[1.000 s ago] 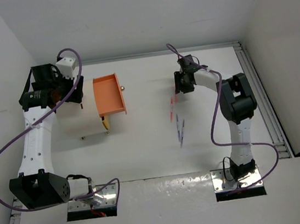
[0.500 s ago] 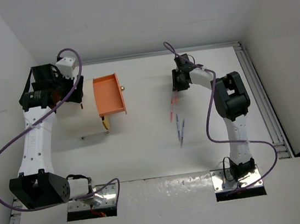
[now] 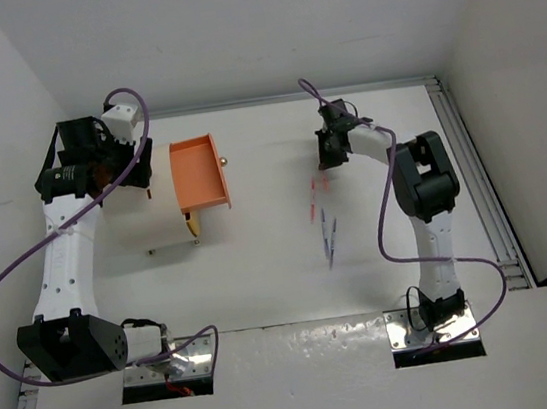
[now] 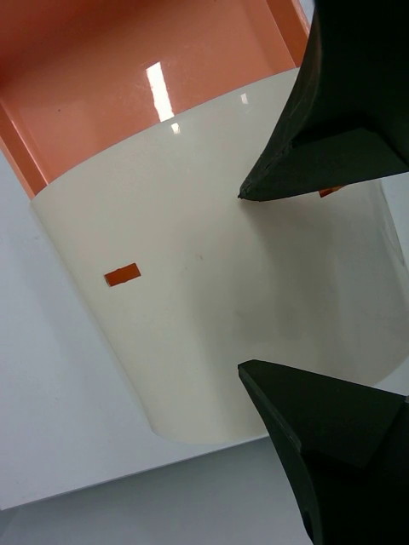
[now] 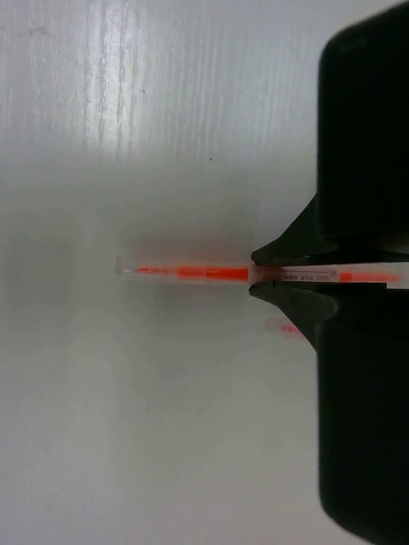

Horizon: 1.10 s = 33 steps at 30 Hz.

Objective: Sort the stationery into containers
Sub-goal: Pick up the pen from the center of the board, then place the pen in the drawer.

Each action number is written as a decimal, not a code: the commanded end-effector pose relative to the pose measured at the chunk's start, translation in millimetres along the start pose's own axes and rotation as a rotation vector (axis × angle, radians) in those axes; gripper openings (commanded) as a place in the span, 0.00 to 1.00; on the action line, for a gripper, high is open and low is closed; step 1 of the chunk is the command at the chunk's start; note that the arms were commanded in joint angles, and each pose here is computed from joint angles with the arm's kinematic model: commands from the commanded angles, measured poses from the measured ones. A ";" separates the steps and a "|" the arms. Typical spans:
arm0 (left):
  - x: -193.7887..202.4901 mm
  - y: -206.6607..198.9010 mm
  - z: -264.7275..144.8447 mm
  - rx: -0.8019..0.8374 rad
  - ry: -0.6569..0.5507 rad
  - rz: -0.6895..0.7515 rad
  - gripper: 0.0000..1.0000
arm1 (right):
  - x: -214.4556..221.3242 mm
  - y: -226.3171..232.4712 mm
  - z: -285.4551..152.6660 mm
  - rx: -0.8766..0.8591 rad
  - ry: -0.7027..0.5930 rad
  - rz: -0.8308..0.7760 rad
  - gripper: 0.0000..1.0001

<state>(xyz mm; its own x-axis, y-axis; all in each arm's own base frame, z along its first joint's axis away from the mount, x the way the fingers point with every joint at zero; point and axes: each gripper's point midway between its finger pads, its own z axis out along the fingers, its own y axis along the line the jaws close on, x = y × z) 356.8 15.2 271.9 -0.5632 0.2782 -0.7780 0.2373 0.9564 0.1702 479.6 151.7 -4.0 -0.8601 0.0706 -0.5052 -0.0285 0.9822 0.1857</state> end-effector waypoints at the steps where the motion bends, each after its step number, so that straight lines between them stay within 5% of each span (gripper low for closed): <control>1: 7.7 -7.0 -0.8 0.019 0.020 -0.010 0.82 | -50.3 33.2 -57.4 -0.129 -0.127 -0.050 0.00; 8: 6.6 -15.1 -1.8 0.056 0.004 -0.037 0.82 | -131.3 160.5 -202.9 -0.652 -0.370 -0.025 0.00; 14: 4.5 -17.7 -0.5 0.070 -0.008 -0.045 0.82 | -132.4 272.9 -297.0 -0.948 -0.429 -0.003 0.00; 23: 4.4 -16.8 -2.1 0.066 -0.019 -0.054 0.82 | -99.9 371.5 -297.8 -1.043 -0.461 -0.161 0.00; 33: 10.8 -11.3 -7.1 0.045 -0.015 -0.041 0.83 | -79.2 382.8 -244.3 -0.920 -0.429 -0.176 0.00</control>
<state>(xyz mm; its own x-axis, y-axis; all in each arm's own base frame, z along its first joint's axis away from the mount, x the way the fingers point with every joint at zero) 350.2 4.0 268.4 -0.5512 0.2274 -0.8028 0.2518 0.9626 0.0998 404.1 483.0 289.7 -0.6267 0.1250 -0.7692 -0.6487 0.4631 0.6039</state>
